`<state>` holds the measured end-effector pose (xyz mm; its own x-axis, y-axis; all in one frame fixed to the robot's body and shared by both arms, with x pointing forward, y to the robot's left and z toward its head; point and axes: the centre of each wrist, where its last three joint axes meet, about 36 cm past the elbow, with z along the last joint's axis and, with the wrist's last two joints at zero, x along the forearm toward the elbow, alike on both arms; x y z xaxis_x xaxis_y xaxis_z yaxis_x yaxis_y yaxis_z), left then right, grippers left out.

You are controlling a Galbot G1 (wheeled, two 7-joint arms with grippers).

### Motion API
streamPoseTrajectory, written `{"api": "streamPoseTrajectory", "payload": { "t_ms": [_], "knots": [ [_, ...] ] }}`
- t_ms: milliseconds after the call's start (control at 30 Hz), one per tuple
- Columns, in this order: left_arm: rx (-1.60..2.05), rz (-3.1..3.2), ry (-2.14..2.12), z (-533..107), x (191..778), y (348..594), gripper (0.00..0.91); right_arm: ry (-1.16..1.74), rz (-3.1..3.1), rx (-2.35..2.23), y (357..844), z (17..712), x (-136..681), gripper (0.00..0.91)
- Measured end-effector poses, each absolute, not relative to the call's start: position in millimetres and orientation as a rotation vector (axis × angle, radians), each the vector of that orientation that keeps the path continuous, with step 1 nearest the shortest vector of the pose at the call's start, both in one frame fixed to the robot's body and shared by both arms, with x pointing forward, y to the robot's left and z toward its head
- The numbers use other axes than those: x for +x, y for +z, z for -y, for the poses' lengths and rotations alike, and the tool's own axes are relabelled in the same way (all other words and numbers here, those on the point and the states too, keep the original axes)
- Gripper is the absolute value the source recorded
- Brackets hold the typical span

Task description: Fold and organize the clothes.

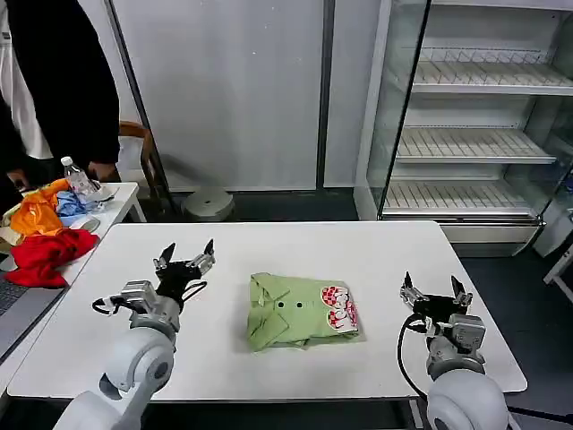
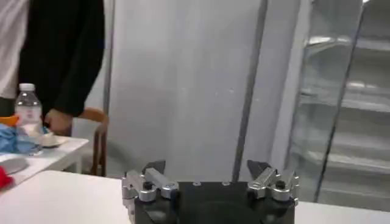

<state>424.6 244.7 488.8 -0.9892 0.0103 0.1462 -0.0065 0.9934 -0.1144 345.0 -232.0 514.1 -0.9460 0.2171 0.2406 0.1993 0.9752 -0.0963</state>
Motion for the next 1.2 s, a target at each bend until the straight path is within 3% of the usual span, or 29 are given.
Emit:
{"api": "streamPoseTrajectory", "payload": {
  "t_ms": [533,1200],
  "knots": [
    [0.141,2.974,0.141,-285.9,440.1,480.0,0.907,0.126,2.847,-0.324,510.1,246.9,349.9,0.907],
    [0.156,2.955,0.153,-287.5,440.2,472.4,0.907,0.101,2.840,-0.314,512.7,250.7,352.0,0.907]
  ]
}}
